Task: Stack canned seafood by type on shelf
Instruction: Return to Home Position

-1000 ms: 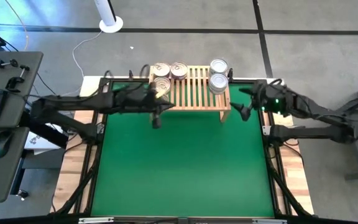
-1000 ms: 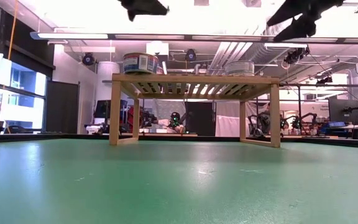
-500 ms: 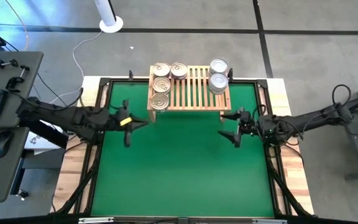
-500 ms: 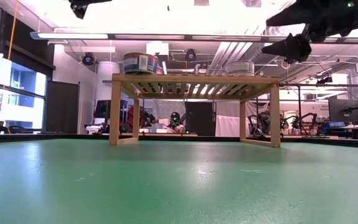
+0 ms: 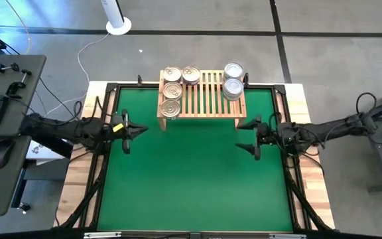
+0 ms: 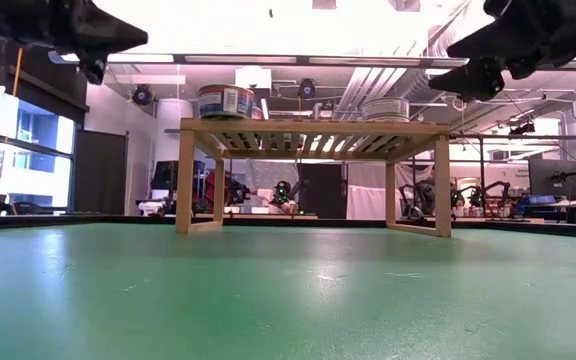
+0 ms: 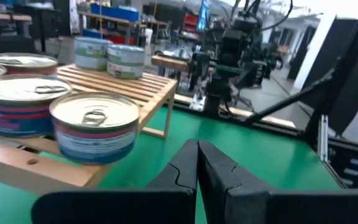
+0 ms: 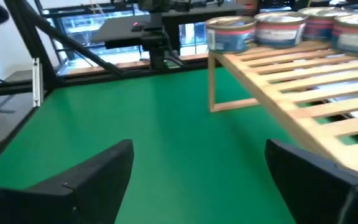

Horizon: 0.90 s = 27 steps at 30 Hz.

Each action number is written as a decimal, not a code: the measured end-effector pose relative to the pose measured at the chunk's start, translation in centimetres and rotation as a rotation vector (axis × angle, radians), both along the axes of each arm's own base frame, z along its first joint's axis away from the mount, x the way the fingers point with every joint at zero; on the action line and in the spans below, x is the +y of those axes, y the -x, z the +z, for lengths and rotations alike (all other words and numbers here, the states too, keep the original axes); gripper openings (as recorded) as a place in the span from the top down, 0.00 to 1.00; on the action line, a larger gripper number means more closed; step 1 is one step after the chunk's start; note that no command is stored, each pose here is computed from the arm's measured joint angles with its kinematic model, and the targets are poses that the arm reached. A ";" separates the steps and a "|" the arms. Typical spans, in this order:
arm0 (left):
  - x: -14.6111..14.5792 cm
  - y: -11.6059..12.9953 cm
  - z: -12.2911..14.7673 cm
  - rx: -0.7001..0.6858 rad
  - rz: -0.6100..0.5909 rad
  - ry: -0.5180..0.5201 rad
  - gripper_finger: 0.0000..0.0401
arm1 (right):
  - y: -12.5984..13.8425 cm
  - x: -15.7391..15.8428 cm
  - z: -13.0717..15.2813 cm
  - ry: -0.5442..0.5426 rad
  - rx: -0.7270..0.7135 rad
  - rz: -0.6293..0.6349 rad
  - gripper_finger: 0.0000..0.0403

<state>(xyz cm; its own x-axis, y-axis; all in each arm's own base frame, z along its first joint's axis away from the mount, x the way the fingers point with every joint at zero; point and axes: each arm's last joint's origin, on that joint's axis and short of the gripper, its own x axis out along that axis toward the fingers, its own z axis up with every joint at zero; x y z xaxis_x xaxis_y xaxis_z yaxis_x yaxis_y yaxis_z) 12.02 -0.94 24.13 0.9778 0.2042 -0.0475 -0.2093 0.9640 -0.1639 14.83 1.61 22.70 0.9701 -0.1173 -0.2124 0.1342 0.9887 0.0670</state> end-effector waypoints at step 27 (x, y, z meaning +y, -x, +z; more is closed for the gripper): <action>2.8 3.5 -4.1 -0.090 0.003 0.023 1.00 | 4.0 -2.2 -1.8 -0.106 -0.181 0.102 0.20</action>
<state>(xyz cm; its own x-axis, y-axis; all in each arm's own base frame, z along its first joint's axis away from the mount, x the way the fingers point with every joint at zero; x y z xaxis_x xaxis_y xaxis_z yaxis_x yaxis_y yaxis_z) 8.50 1.88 20.05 0.9776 0.2073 0.0356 -0.1960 0.9591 -0.2044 10.88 -0.55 20.89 0.9992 -0.0034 -0.0398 0.0107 0.9827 0.1850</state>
